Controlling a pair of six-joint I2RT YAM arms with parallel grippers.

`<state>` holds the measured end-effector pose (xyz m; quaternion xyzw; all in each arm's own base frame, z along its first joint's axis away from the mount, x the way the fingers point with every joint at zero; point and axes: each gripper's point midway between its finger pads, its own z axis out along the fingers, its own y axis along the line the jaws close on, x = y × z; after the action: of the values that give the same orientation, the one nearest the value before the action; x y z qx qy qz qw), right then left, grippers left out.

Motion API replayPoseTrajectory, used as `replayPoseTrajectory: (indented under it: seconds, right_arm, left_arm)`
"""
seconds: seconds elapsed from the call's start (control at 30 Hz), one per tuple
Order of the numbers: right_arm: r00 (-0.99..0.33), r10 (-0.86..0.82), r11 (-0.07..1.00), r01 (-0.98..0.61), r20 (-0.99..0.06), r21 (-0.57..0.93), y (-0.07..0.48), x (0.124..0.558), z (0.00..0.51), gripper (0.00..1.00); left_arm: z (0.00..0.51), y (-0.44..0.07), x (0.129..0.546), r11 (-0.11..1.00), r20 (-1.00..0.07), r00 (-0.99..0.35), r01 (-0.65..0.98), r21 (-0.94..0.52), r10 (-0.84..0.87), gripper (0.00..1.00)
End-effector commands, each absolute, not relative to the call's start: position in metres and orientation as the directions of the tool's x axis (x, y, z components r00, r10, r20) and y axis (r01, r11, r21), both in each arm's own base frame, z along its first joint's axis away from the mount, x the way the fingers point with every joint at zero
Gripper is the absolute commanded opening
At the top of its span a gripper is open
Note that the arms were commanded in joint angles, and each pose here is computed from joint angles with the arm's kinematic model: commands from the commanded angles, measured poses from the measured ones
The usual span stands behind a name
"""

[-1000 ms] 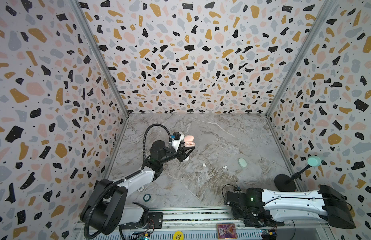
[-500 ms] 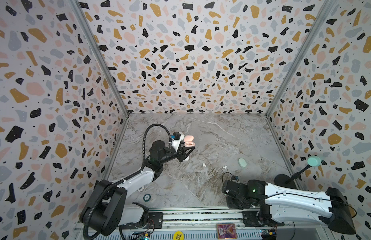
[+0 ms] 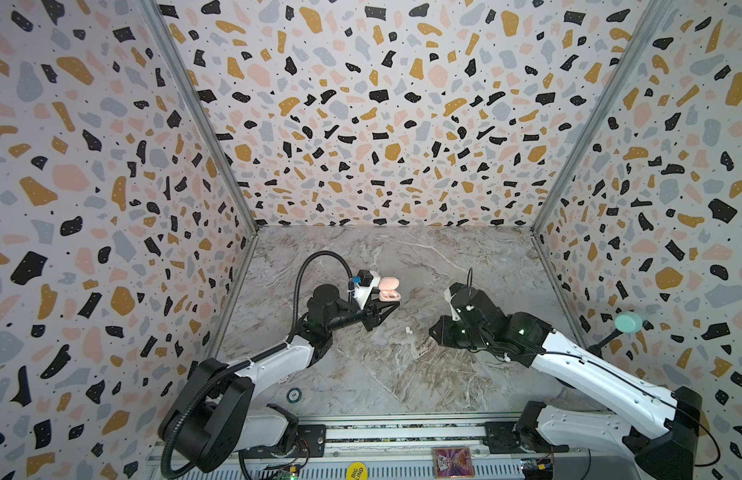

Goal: Insert the wireless bluetooth earbuds into the charging case
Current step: 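Carry the pink earbud with the right gripper toward the open pink case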

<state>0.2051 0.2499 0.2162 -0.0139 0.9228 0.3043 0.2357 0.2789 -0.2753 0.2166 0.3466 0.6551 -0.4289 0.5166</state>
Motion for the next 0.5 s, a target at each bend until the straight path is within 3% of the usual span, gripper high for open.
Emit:
replayPoseTrajectory:
  seconds: [0.0, 0.27, 0.47]
  right_arm:
    - [-0.807, 0.141, 0.709, -0.322, -0.573, 0.627, 0.267, 0.221, 0.278, 0.19]
    - [-0.753, 0.258, 0.482, -0.442, -0.605, 0.756, 0.294, 0.225, 0.336, 0.19]
    - [-0.759, 0.269, 0.393, -0.476, -0.593, 0.787, 0.305, 0.222, 0.349, 0.19]
  left_arm:
    - [0.245, -0.283, 0.274, 0.35, -0.994, -0.106, 0.931, -0.106, -0.02, 0.45]
    - [0.264, -0.299, 0.261, 0.294, -0.999, -0.019, 0.955, -0.03, -0.043, 0.45]
    - [0.275, -0.307, 0.252, 0.26, -0.996, 0.028, 0.966, 0.005, -0.084, 0.45]
